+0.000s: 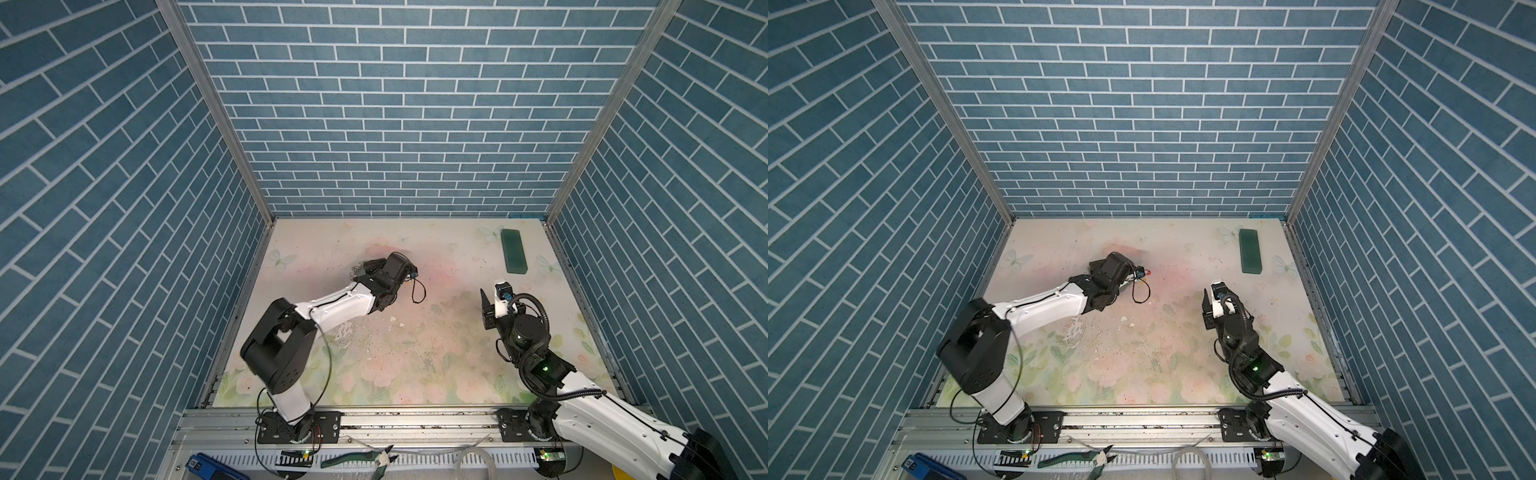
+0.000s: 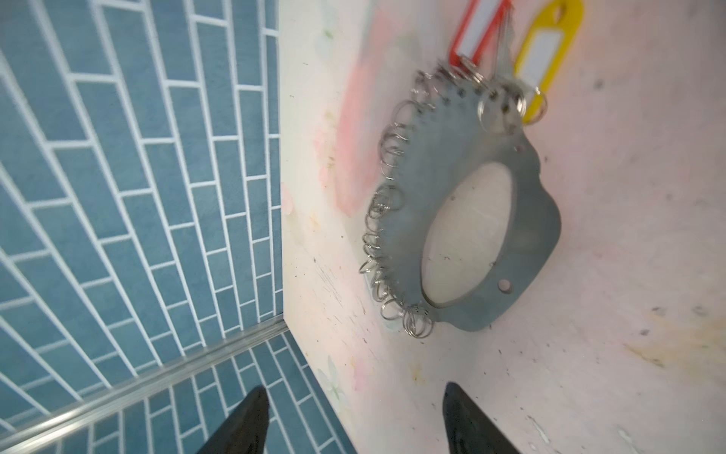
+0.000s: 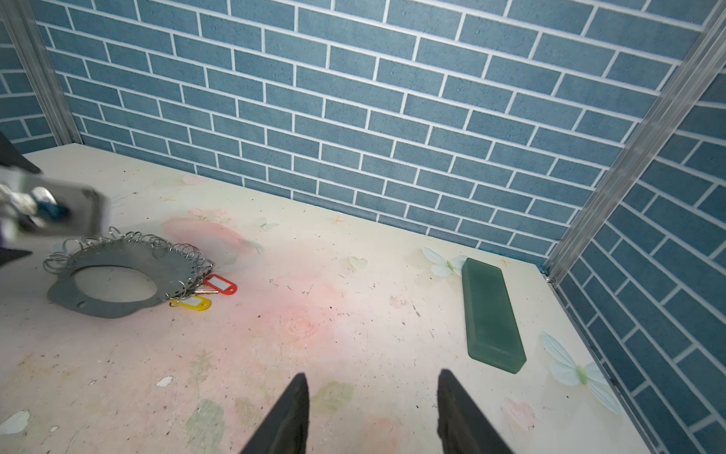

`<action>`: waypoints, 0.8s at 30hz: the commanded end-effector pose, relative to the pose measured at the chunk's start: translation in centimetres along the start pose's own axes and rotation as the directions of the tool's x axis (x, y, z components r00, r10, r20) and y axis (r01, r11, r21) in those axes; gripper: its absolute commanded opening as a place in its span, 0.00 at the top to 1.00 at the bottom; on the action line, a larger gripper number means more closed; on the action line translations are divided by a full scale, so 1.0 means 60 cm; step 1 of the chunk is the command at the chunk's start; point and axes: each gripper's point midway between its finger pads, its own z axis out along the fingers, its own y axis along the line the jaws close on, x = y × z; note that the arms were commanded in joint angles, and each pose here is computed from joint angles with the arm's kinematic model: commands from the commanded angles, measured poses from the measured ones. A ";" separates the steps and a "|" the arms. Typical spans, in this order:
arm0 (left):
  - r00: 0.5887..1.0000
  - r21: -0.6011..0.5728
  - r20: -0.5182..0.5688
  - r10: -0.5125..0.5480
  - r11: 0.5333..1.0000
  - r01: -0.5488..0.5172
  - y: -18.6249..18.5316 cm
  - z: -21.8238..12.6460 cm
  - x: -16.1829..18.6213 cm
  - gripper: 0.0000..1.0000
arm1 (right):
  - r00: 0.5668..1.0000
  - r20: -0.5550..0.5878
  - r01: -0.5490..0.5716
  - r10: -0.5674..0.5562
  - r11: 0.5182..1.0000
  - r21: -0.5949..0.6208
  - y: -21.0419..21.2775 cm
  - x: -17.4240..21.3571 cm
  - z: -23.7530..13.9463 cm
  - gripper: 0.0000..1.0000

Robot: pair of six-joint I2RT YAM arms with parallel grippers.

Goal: Put the keys on the keyring

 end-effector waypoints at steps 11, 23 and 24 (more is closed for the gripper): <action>0.582 -0.089 0.347 -0.735 0.592 0.801 0.128 -0.114 0.135 0.02 | 0.971 -0.235 -0.006 0.052 0.981 0.196 -0.074 0.013 0.028 0.44; 0.428 -0.173 0.211 -0.879 0.398 0.901 0.025 0.033 0.326 0.01 | 0.920 -0.386 0.136 0.070 0.867 0.480 -0.225 0.147 0.097 0.29; 0.416 -0.150 0.224 -0.881 0.391 0.908 0.020 0.043 0.327 0.00 | 0.921 -0.383 0.130 0.068 0.874 0.468 -0.225 0.163 0.101 0.29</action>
